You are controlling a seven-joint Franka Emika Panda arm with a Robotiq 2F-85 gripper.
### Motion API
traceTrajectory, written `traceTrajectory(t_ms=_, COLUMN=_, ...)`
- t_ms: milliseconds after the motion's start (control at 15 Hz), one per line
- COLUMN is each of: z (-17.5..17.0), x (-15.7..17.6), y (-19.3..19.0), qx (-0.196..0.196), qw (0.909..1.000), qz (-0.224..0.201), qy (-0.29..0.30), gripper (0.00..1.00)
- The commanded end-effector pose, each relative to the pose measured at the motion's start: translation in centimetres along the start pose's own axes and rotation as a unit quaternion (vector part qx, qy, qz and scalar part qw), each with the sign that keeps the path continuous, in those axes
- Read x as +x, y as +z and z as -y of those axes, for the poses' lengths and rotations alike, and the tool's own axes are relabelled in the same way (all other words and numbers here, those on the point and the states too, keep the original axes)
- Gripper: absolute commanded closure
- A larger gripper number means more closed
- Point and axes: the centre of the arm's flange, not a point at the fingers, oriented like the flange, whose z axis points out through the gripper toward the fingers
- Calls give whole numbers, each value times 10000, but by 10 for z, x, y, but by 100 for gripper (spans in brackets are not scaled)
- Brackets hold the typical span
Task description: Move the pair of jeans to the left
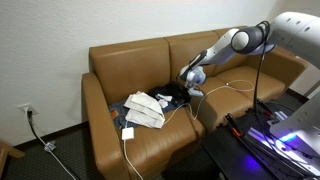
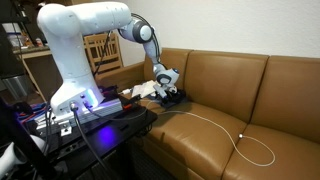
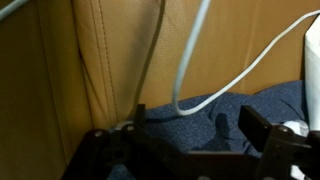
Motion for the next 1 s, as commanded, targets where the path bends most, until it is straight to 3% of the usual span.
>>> traceTrajectory(t_ms=0, z=-18, x=53, y=51, qx=-297, qw=9993, qz=-162, qy=-131, gripper=0)
traceTrajectory(t_ms=67, z=-18, x=54, y=51, qx=-553, qw=9980, qz=-224, qy=-193, gripper=25)
traceTrajectory(t_ms=200, z=-15, x=57, y=51, qx=-932, qw=9943, qz=-364, qy=-368, gripper=30)
traceTrajectory(t_ms=467, z=-6, x=59, y=53, qx=-1623, qw=9822, qz=-680, qy=-657, gripper=58)
traceTrajectory(t_ms=800, z=4, x=58, y=57, qx=-2042, qw=9724, qz=-811, qy=-790, gripper=93)
traceTrajectory(t_ms=933, z=8, x=59, y=58, qx=-2142, qw=9698, qz=-840, qy=-809, gripper=100)
